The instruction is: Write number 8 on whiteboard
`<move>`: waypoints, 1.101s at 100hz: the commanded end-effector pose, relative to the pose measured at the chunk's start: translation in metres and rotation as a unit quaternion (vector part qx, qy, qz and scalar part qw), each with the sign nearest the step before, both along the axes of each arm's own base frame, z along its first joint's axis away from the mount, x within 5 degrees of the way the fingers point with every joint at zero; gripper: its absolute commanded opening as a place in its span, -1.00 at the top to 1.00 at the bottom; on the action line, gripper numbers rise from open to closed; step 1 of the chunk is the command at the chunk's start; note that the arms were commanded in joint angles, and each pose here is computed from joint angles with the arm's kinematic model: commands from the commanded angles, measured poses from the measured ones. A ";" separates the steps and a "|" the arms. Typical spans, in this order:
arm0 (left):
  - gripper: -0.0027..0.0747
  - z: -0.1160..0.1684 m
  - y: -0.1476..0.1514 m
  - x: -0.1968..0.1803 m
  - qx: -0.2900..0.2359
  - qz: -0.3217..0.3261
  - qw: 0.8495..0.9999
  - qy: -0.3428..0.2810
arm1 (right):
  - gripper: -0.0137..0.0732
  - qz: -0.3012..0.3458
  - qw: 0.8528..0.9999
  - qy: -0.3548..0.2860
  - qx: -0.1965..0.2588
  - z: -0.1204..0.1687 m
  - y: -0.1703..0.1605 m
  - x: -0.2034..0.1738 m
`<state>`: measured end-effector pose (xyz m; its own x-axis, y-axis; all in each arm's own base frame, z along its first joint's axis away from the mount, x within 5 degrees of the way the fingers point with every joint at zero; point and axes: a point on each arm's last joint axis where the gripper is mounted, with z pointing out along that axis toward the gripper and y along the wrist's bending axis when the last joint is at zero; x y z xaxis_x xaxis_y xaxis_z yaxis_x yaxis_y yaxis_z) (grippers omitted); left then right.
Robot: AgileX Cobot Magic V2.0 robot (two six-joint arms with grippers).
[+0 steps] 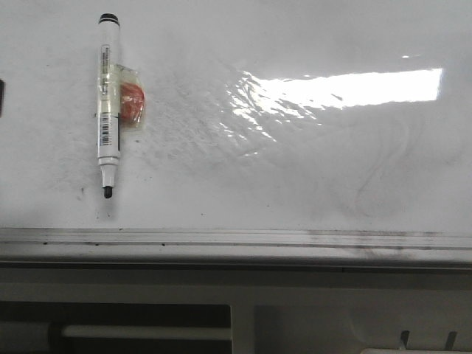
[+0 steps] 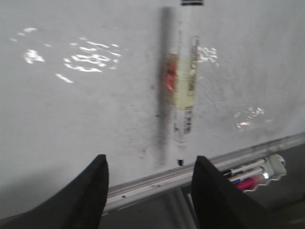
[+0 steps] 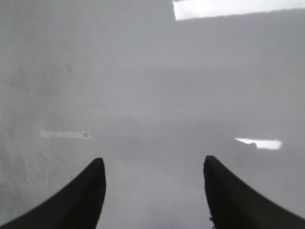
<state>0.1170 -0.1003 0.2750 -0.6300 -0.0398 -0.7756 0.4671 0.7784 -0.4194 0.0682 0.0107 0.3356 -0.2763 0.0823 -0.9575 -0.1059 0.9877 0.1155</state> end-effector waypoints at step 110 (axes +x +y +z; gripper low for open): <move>0.98 -0.006 -0.067 0.027 -0.004 -0.050 0.997 -0.051 | -0.30 0.107 0.993 -0.037 0.019 0.017 0.020 0.005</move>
